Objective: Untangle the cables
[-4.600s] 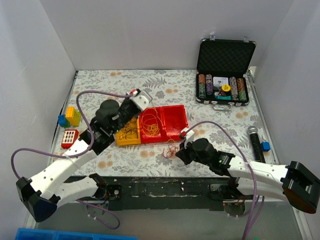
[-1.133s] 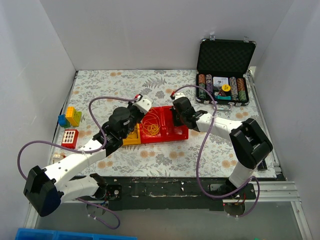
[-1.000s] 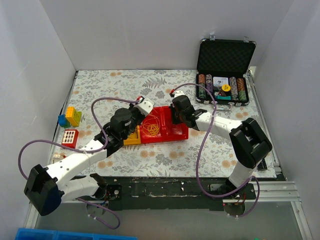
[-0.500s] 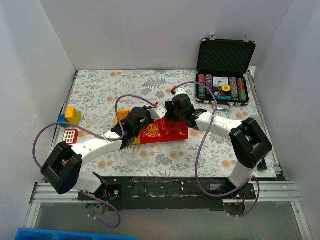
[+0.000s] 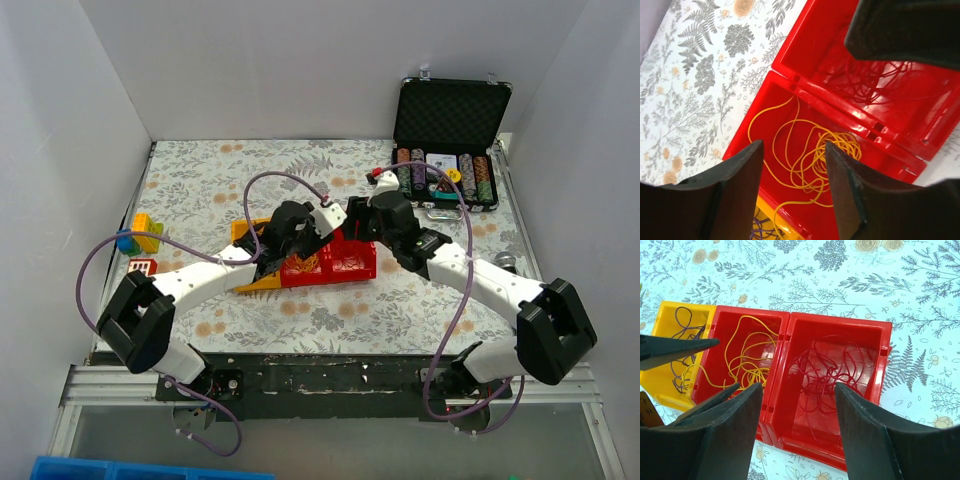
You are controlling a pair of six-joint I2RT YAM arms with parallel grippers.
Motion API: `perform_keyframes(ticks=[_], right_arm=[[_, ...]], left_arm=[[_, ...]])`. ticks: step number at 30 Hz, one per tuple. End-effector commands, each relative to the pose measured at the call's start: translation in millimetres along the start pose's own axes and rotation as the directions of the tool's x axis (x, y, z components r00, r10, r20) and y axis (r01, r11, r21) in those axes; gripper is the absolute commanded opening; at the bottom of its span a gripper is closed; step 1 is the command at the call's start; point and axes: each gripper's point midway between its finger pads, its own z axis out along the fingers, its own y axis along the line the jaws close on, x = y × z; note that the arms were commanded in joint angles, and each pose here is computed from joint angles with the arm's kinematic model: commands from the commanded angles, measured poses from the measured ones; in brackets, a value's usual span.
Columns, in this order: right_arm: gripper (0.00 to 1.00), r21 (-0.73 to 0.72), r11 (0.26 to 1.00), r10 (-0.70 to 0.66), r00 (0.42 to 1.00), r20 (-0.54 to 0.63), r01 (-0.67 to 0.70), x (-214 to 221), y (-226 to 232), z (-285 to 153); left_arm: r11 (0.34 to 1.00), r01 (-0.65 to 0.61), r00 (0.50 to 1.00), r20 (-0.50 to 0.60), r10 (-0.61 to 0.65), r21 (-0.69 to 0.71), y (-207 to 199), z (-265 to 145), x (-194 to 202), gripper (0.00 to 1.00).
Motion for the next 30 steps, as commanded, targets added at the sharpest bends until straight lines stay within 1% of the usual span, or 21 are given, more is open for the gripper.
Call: perform_keyframes(ticks=[1,5,7,11,14,16,17,20,21,23,25,27,28,30], right_arm=[[0.67,0.004,1.0,-0.002,0.999,0.048,0.002,-8.9,-3.0,-14.5],[0.68,0.008,1.0,-0.002,0.998,0.06,0.002,-8.1,-6.9,-25.2],[0.7,-0.027,0.999,-0.015,0.998,0.06,0.017,-7.2,-2.4,-31.6],[0.74,-0.138,0.988,-0.056,0.996,0.063,0.064,-2.8,14.7,-39.6],[0.81,-0.297,0.944,-0.127,0.989,0.073,0.144,-3.5,50.8,-44.5],[0.83,-0.38,0.898,-0.22,0.974,0.046,0.221,4.0,76.1,-42.8],[0.83,-0.41,0.877,-0.267,0.964,0.021,0.252,10.2,86.2,-36.2],[0.84,-0.487,0.804,-0.389,0.921,0.004,0.341,20.7,117.5,-26.8],[0.84,-0.504,0.786,-0.428,0.904,-0.024,0.358,30.8,123.1,-21.6],[0.84,-0.529,0.75,-0.491,0.87,-0.043,0.397,39.1,134.3,-10.2],[0.84,-0.545,0.731,-0.524,0.849,-0.063,0.411,45.1,141.8,1.3],[0.84,-0.537,0.715,-0.556,0.829,-0.049,0.448,42.4,144.7,16.7],[0.83,-0.538,0.709,-0.565,0.824,-0.048,0.456,43.0,145.9,22.0],[0.82,-0.544,0.701,-0.575,0.817,-0.05,0.461,44.4,146.9,30.2]], left_arm=[[0.993,0.067,0.996,0.048,-0.071,0.096,-5.6,-23.9,-33.8,0.56],[0.991,0.11,0.99,0.078,-0.115,0.075,15.8,-40.5,-62.7,0.73],[0.988,0.144,0.984,0.094,-0.15,0.06,36.1,-51.2,-75.4,0.78],[0.968,0.25,0.964,0.087,-0.25,0.019,83.0,-67.0,-63.9,0.89],[0.933,0.359,0.931,0.076,-0.357,-0.017,123.7,-79.7,-41.8,0.97],[0.908,0.418,0.907,0.065,-0.416,-0.026,144.0,-89.1,-25.9,0.98],[0.897,0.442,0.896,0.048,-0.441,-0.016,147.9,-92.5,-17.8,0.98],[0.868,0.496,0.868,-0.006,-0.496,-0.019,156.3,-104.3,9.8,0.98],[0.854,0.521,0.854,-0.008,-0.521,-0.008,158.3,-107.6,16.1,0.98],[0.826,0.564,0.826,-0.016,-0.564,-0.003,162.7,-115.1,28.8,0.98],[0.802,0.597,0.802,-0.024,-0.597,-0.005,167.6,-119.5,38.4,0.98],[0.795,0.606,0.795,-0.024,-0.606,0.002,171.2,-123.1,38.8,0.98],[0.772,0.634,0.773,-0.004,-0.635,-0.049,189.1,-131.2,46.3,0.98],[0.747,0.664,0.748,0.013,-0.664,-0.024,193.0,-138.8,39.4,0.98]])
